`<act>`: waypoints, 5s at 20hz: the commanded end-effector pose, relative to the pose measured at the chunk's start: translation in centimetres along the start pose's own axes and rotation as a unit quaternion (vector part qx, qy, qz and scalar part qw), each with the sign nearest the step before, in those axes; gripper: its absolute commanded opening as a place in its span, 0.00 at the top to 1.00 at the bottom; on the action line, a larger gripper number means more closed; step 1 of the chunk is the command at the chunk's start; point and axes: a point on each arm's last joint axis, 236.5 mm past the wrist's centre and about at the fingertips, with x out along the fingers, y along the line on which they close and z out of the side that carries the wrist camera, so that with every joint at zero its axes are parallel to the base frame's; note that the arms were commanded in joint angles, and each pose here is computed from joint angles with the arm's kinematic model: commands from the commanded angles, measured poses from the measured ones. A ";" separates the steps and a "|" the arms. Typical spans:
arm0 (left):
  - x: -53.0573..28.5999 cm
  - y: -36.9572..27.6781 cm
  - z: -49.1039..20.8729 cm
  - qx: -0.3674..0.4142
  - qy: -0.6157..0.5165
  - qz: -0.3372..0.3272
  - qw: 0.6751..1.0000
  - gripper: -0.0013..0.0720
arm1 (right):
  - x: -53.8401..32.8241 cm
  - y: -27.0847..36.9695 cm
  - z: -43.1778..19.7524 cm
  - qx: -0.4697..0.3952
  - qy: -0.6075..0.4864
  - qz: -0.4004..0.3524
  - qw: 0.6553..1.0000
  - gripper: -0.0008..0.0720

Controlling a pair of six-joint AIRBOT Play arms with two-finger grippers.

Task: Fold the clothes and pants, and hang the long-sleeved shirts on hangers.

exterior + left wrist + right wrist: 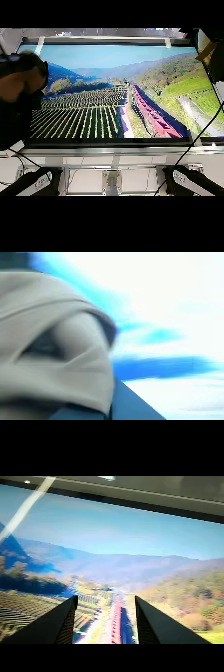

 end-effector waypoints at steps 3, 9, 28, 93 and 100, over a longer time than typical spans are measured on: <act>-6.0 -30.2 -2.4 0.038 -0.045 -0.331 0.942 0.96 | -4.9 -9.5 -3.5 -0.070 0.097 -0.217 0.969 0.43; -1.9 -49.3 -18.4 -0.016 0.010 -0.424 0.906 0.96 | -2.2 -13.8 -5.6 -0.023 0.113 -0.231 0.966 0.43; 3.9 7.4 -23.2 -0.175 0.323 0.054 0.928 0.34 | 6.1 -12.6 -33.1 0.232 0.435 -0.050 0.869 0.43; 7.6 10.5 -14.8 -0.226 0.060 0.051 0.971 0.96 | 11.3 -7.7 -37.1 0.297 0.201 -0.032 0.933 0.92; -6.3 17.6 -5.3 -0.230 -0.121 0.141 0.955 0.96 | 5.2 -17.0 -14.7 0.060 0.020 -0.178 0.982 0.92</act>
